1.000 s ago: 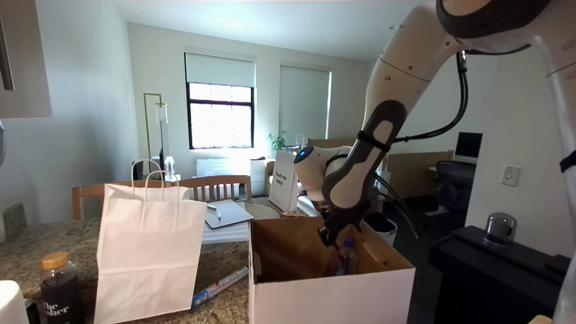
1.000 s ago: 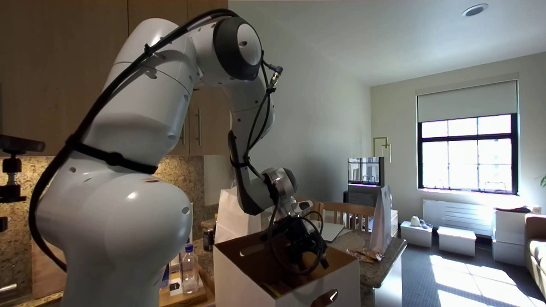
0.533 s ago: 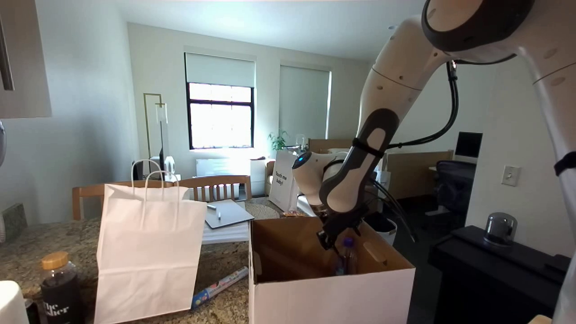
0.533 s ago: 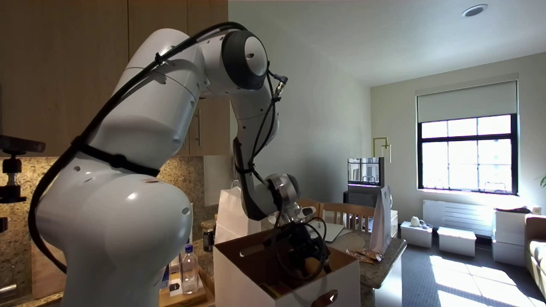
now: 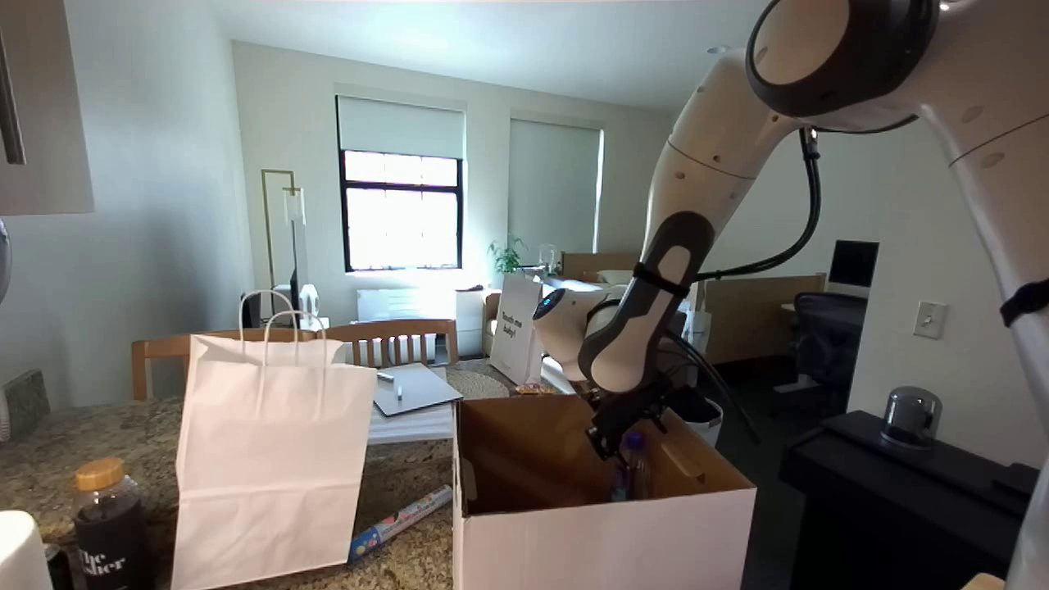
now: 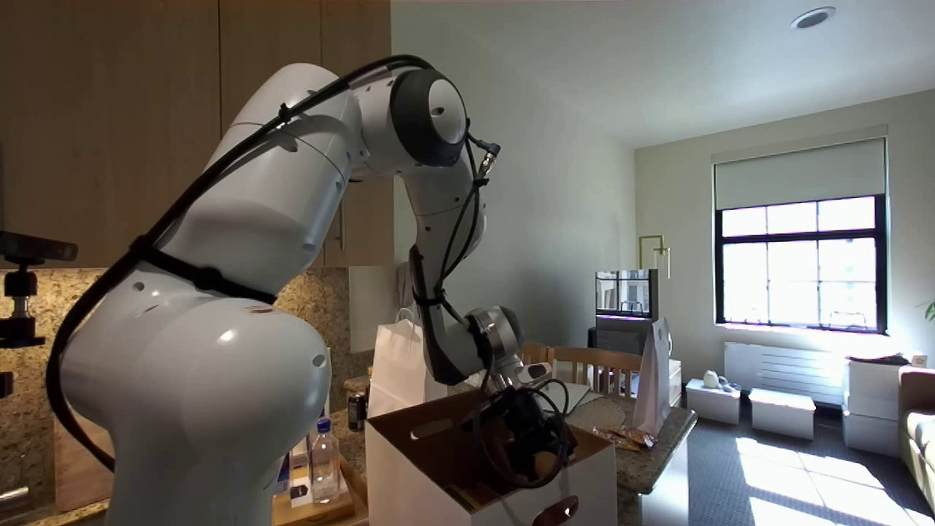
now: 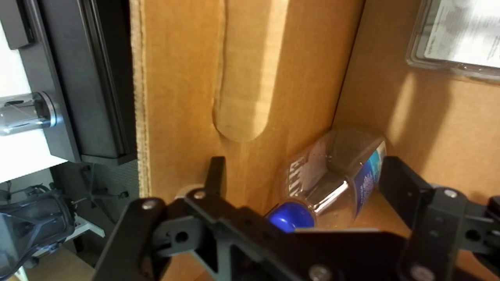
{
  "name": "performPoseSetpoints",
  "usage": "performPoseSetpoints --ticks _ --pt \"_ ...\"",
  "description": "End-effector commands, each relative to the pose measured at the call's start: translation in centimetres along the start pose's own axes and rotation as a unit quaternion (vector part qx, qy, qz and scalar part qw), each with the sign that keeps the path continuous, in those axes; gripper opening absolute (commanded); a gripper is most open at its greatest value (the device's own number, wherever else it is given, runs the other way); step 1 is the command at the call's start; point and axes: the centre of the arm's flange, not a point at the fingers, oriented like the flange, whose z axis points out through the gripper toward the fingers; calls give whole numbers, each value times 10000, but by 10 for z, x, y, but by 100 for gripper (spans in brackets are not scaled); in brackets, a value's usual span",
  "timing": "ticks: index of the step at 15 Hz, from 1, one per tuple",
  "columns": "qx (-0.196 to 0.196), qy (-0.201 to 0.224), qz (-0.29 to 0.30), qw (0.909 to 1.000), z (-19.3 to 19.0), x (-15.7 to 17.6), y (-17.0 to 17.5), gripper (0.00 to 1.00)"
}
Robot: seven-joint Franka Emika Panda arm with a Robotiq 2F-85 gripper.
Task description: Remove the water bottles from the box
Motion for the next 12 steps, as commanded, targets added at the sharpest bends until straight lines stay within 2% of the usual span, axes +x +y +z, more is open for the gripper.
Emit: performPoseSetpoints --ticks 1,8,9,10,12 --pt "73 -90 -86 9999 9 20 -5 100" --pt "138 38 59 9999 19 44 -10 100" --pt "138 -21 88 9999 21 45 -10 94" --pt "149 -26 107 9998 22 46 -11 74" --pt "163 -84 140 9997 25 45 -12 60"
